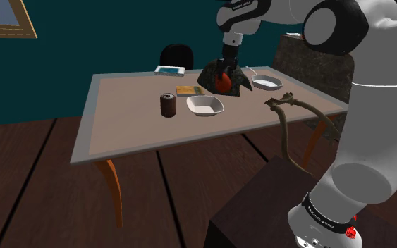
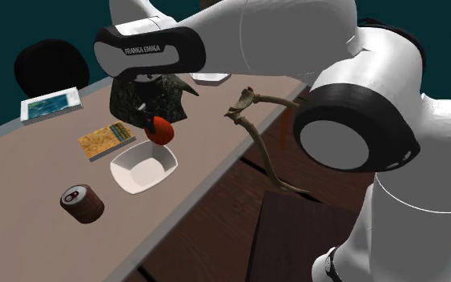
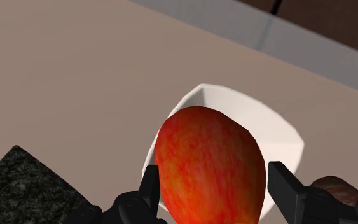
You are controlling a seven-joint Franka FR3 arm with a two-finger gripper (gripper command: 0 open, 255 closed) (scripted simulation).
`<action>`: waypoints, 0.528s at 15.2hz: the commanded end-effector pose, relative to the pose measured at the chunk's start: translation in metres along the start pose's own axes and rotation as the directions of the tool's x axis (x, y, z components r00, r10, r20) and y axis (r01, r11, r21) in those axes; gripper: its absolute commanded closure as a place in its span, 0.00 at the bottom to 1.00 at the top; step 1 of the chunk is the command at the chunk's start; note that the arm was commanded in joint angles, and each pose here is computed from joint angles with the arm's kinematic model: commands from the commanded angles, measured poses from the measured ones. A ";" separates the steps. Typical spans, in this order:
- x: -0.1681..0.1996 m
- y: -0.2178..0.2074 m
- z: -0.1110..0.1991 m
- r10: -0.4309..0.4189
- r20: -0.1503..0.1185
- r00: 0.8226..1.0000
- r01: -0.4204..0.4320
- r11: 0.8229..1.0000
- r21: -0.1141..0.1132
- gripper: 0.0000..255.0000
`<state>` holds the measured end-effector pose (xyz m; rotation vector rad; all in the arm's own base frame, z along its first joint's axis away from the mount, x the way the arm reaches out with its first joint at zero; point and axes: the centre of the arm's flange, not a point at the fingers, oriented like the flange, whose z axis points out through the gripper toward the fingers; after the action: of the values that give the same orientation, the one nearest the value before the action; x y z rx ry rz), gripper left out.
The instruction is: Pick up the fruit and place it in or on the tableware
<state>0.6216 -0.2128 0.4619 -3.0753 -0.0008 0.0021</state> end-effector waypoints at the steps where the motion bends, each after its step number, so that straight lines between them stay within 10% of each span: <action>1: 0.022 -0.018 -0.002 0.001 0.000 1.000 -0.001 1.000 0.000 1.00; 8: 0.055 -0.045 0.016 0.001 0.000 1.000 -0.001 1.000 0.000 1.00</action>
<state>0.6764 -0.1676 0.4541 -3.0747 -0.0001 0.0030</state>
